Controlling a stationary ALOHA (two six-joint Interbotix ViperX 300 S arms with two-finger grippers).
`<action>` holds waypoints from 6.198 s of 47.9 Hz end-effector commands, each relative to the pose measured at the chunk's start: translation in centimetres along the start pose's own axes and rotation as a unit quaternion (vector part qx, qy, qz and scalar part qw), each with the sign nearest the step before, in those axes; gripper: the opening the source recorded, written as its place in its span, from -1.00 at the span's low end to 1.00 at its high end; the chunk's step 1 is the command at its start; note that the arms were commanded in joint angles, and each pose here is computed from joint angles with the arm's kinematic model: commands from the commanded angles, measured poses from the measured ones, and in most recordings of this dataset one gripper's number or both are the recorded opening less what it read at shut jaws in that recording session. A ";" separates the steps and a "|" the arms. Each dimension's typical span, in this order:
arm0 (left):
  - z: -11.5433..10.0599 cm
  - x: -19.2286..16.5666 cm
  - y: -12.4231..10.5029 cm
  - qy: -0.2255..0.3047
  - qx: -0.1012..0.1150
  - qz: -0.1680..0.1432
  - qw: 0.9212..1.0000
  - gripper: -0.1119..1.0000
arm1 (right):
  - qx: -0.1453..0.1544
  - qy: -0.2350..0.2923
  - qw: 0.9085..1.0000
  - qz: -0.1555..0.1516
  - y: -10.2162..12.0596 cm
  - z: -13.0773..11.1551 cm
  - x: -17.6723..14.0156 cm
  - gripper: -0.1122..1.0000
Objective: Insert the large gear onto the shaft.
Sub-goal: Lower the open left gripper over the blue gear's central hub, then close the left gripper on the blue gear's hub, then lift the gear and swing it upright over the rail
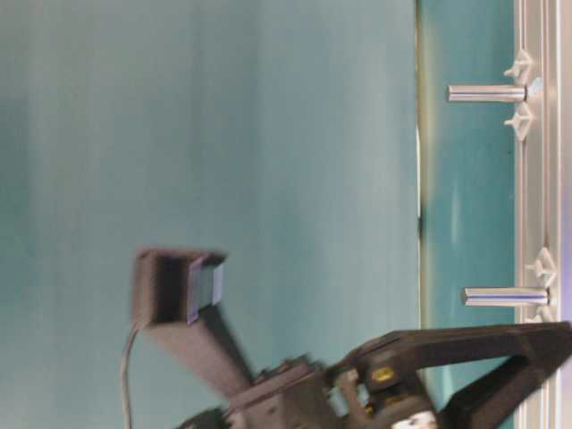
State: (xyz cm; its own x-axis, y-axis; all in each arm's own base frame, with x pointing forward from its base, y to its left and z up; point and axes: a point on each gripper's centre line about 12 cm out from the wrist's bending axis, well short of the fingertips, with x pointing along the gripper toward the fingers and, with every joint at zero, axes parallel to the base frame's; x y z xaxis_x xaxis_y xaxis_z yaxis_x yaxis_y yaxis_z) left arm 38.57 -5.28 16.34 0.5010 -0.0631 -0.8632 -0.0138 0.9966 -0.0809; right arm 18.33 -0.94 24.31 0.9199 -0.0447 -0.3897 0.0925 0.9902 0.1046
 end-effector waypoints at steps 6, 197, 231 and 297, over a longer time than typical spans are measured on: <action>1.8 -0.3 -0.6 0.009 0.040 0.001 0.999 -0.79 | 0.005 -0.004 1.000 -0.001 0.0 0.1 0.0 -0.71; -0.2 5.3 0.0 0.109 0.035 0.018 0.993 0.64 | 0.024 0.013 1.000 -0.002 -0.1 -1.1 -0.1 -0.71; 1.5 3.4 -0.3 0.082 0.033 0.015 0.996 0.58 | 0.024 0.013 1.000 -0.002 -0.1 -1.1 -0.1 -0.71; 11.7 -8.4 2.6 0.027 0.074 0.033 0.996 0.58 | 0.023 0.008 1.000 -0.001 -0.1 -1.1 -0.4 -0.71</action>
State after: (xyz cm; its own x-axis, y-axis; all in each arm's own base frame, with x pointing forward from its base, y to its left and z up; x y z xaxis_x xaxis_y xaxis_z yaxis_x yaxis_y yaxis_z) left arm 44.45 -2.10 25.19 0.3647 -0.0007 -0.9311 0.0886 0.9955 0.0340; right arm 17.40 -0.90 23.16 0.9107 -0.0443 -0.4107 0.1092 0.9847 0.1359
